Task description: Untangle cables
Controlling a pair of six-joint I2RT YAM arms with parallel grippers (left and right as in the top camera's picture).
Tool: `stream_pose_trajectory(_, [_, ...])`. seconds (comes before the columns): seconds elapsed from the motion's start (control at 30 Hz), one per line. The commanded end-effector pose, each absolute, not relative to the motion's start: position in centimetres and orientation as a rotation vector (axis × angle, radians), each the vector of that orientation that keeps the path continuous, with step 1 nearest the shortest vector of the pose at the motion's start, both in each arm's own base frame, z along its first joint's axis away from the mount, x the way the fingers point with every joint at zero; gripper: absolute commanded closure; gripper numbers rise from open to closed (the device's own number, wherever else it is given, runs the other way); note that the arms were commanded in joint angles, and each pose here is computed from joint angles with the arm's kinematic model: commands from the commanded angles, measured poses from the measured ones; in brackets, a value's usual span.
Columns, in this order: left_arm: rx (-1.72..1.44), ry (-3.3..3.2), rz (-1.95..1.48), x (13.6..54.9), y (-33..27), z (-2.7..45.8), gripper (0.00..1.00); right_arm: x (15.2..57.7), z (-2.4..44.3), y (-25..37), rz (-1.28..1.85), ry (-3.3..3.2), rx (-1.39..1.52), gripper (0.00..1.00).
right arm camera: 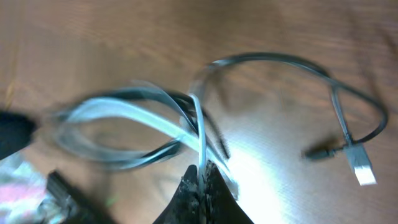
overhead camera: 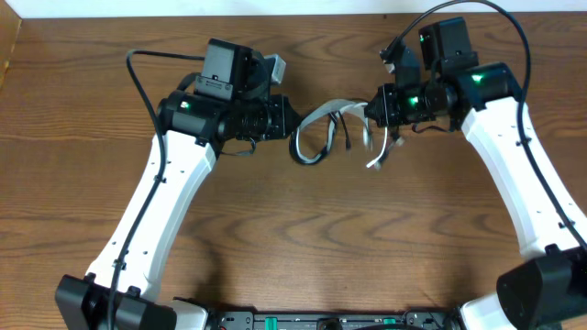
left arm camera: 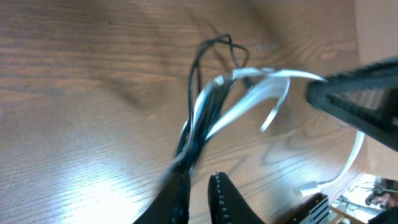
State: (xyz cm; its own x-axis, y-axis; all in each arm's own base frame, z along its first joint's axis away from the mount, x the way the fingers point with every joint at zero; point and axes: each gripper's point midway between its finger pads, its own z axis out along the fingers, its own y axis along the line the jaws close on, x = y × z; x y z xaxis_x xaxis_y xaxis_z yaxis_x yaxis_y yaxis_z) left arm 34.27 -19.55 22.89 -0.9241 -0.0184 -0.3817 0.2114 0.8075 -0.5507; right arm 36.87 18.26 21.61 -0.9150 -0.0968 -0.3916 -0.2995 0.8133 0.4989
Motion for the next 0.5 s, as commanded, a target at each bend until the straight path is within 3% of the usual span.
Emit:
stream_pose_trajectory(0.0, [0.203, 2.665, -0.823, 33.9, -20.3, 21.1, 0.83, 35.8, 22.6, 18.8, 0.866, 2.625, -0.377, 0.99])
stream_pose_trajectory(0.47, [0.37, 2.783, -0.807, 32.3, -23.8, 16.6, 0.73, 35.9, 22.5, 17.9, 0.864, 2.658, -0.282, 0.99])
